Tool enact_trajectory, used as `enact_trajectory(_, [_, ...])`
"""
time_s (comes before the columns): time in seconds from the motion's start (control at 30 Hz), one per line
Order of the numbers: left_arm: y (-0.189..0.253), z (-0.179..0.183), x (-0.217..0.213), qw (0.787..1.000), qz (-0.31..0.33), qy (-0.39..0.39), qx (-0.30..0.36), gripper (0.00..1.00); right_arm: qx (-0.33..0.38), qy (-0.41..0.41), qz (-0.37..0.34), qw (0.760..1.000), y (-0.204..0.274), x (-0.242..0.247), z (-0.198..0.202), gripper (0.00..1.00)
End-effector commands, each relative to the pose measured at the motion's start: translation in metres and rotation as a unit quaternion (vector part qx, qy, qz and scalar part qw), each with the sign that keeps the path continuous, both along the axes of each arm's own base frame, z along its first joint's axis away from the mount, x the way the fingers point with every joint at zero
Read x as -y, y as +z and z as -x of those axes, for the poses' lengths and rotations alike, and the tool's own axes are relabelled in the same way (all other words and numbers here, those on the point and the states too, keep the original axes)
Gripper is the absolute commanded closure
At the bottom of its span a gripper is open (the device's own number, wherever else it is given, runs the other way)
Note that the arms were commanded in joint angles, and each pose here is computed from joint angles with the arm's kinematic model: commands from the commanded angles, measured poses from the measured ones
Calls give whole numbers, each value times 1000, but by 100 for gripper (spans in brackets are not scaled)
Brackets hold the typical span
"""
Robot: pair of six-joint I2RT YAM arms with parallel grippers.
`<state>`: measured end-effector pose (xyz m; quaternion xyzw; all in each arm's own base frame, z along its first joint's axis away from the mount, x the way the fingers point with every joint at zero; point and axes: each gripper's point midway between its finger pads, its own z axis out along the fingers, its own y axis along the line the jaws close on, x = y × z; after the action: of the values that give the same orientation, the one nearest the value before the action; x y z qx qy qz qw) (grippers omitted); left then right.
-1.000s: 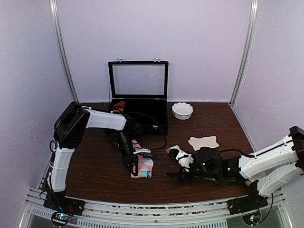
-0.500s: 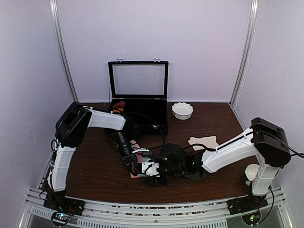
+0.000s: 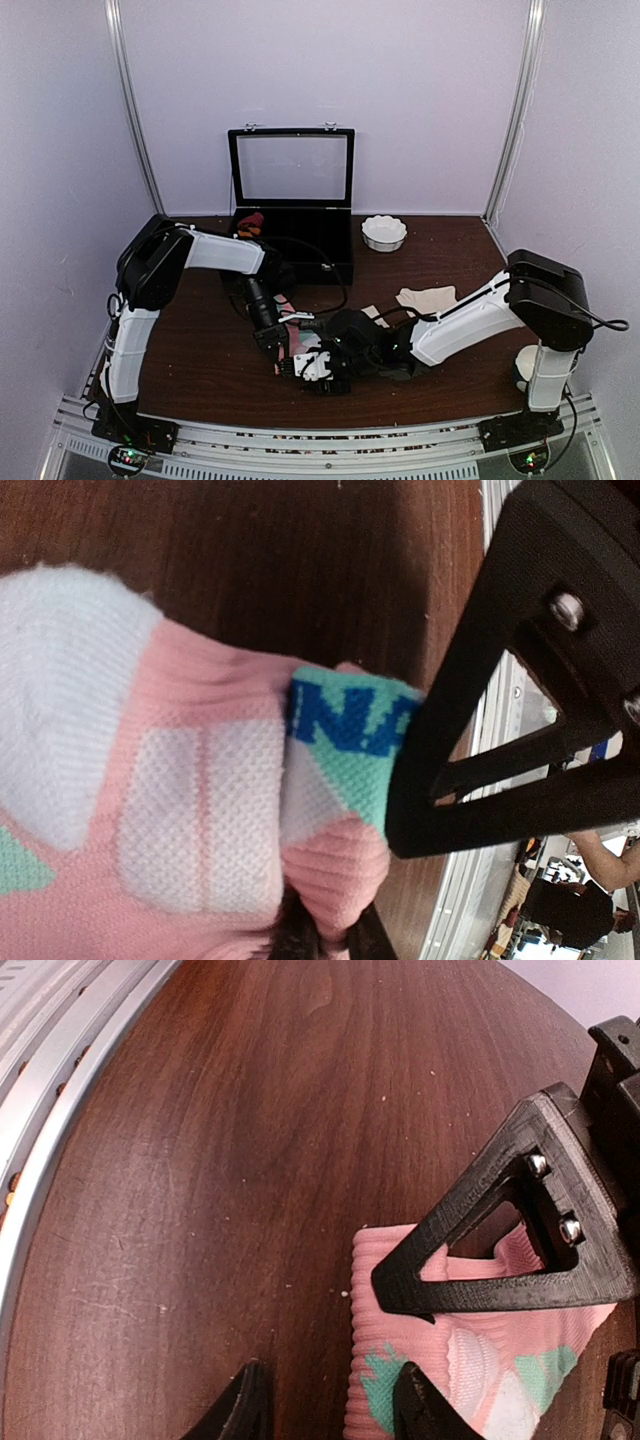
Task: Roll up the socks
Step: Roll the sock at the center of the board.
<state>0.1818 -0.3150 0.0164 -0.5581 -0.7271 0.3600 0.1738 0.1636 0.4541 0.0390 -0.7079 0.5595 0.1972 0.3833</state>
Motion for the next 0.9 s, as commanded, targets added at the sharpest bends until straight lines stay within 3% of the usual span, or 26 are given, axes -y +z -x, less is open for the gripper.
enact_trajectory(0.0, [-40, -4, -29, 996, -71, -37, 38, 100, 37, -43, 4, 998, -6, 4, -23, 56])
enact_trajectory(0.37, [-39, -6, -28, 996, -71, -42, 39, 100, 39, -40, 9, 998, 2, 5, -27, 56])
enact_trajectory(0.57, [-36, -6, -27, 996, -64, -44, 42, 99, 17, -33, 41, 998, -21, 10, -23, 65])
enact_trajectory(0.87, [-5, -11, -21, 996, -13, -41, 82, 80, -31, -39, 110, 993, -62, 31, -24, 74])
